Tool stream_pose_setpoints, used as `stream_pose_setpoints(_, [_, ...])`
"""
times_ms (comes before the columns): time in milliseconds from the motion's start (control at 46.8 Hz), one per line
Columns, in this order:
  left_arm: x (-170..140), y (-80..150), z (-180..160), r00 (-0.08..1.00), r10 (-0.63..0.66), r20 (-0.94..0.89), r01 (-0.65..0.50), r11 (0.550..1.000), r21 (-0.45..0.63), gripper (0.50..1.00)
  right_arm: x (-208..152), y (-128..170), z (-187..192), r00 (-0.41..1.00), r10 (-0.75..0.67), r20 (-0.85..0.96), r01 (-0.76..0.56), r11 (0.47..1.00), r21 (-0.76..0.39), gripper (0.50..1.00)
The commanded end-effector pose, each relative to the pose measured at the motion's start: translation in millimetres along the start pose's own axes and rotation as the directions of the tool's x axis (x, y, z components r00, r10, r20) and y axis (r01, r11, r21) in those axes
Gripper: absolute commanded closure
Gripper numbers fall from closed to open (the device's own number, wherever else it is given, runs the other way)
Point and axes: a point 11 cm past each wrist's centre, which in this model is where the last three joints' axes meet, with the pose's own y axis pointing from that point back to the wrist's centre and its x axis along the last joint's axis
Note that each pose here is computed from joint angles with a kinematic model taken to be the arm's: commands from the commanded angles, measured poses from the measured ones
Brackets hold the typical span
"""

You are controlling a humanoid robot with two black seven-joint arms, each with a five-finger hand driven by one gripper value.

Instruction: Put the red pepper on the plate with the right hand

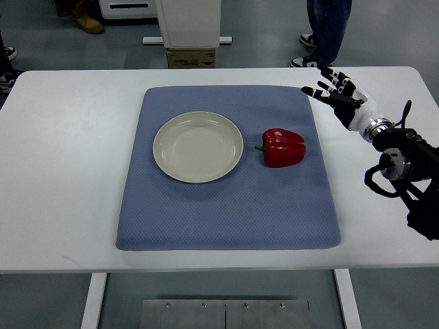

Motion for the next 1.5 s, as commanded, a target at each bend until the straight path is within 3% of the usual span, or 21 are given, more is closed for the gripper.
stream_pose_setpoints(0, [-0.1, 0.0, -0.1, 1.000, 0.000, 0.001, 0.000, 1.000, 0.000, 0.500, 1.4, 0.1, -0.7, 1.000, 0.004, 0.002, -0.004, 1.000, 0.003, 0.500])
stream_pose_setpoints(983, [-0.1, 0.0, -0.1, 1.000, 0.000, -0.001, 0.000, 1.000, 0.000, 0.500, 1.1, 0.1, -1.0, 1.000, -0.003, -0.001, 0.003, 1.000, 0.003, 0.500])
stream_pose_setpoints(1474, [-0.1, 0.0, -0.1, 1.000, 0.000, 0.001, 0.000, 1.000, 0.000, 0.500, -12.1, -1.2, -13.4, 0.992, -0.113, -0.052, 0.113, 0.994, 0.005, 0.500])
